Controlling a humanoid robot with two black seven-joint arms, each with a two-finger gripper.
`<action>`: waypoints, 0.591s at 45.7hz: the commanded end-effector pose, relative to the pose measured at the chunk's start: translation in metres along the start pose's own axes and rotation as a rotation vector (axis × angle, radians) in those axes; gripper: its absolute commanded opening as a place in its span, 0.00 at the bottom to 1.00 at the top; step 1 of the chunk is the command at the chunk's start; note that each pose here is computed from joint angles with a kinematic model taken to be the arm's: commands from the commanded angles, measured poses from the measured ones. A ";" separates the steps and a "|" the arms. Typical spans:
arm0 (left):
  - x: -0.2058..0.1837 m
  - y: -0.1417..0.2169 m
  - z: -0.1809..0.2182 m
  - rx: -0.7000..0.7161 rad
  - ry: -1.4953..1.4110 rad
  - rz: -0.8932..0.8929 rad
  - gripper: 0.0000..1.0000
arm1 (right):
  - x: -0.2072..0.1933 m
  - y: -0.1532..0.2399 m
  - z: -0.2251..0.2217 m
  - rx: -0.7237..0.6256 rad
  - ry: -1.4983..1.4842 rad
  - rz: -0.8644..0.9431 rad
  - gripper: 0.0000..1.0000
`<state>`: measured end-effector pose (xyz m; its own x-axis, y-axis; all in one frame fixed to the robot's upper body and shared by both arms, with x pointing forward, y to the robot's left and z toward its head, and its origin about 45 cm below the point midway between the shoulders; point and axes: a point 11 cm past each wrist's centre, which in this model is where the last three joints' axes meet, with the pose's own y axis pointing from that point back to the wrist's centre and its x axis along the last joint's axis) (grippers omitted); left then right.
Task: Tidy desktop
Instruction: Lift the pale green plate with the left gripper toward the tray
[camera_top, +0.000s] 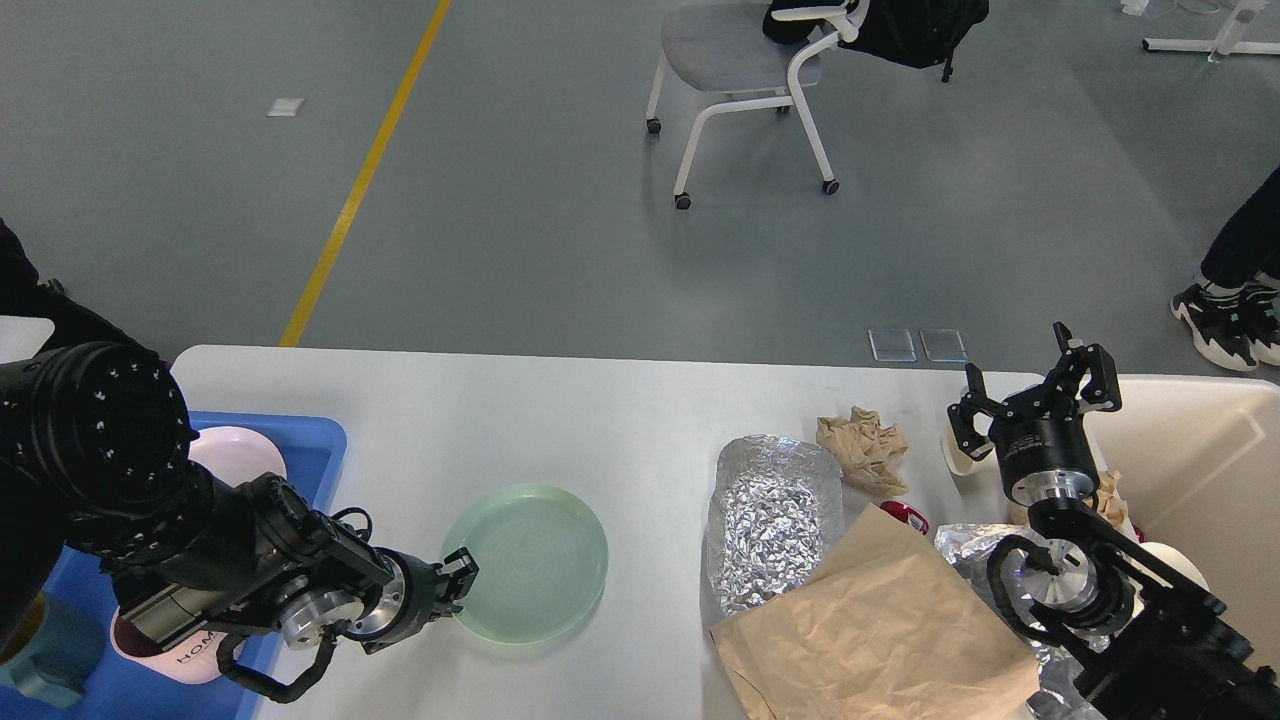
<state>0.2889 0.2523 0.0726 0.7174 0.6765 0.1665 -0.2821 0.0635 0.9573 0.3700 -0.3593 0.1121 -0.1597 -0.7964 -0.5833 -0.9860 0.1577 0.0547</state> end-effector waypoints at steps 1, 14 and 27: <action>0.010 0.013 0.006 0.012 -0.001 0.012 0.00 | 0.000 0.000 0.000 0.001 0.000 0.000 1.00; 0.041 0.089 0.045 -0.033 -0.054 0.029 0.00 | 0.000 0.000 -0.001 0.000 0.001 0.000 1.00; 0.063 0.188 0.090 -0.114 -0.128 -0.001 0.00 | 0.000 0.000 0.000 0.001 0.001 0.001 1.00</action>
<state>0.3324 0.2410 0.2435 0.7708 0.5959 0.2255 -0.3565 0.1099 0.9278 0.3699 -0.3597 0.1119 -0.1609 -0.7966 -0.5826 -0.9858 0.1588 0.0552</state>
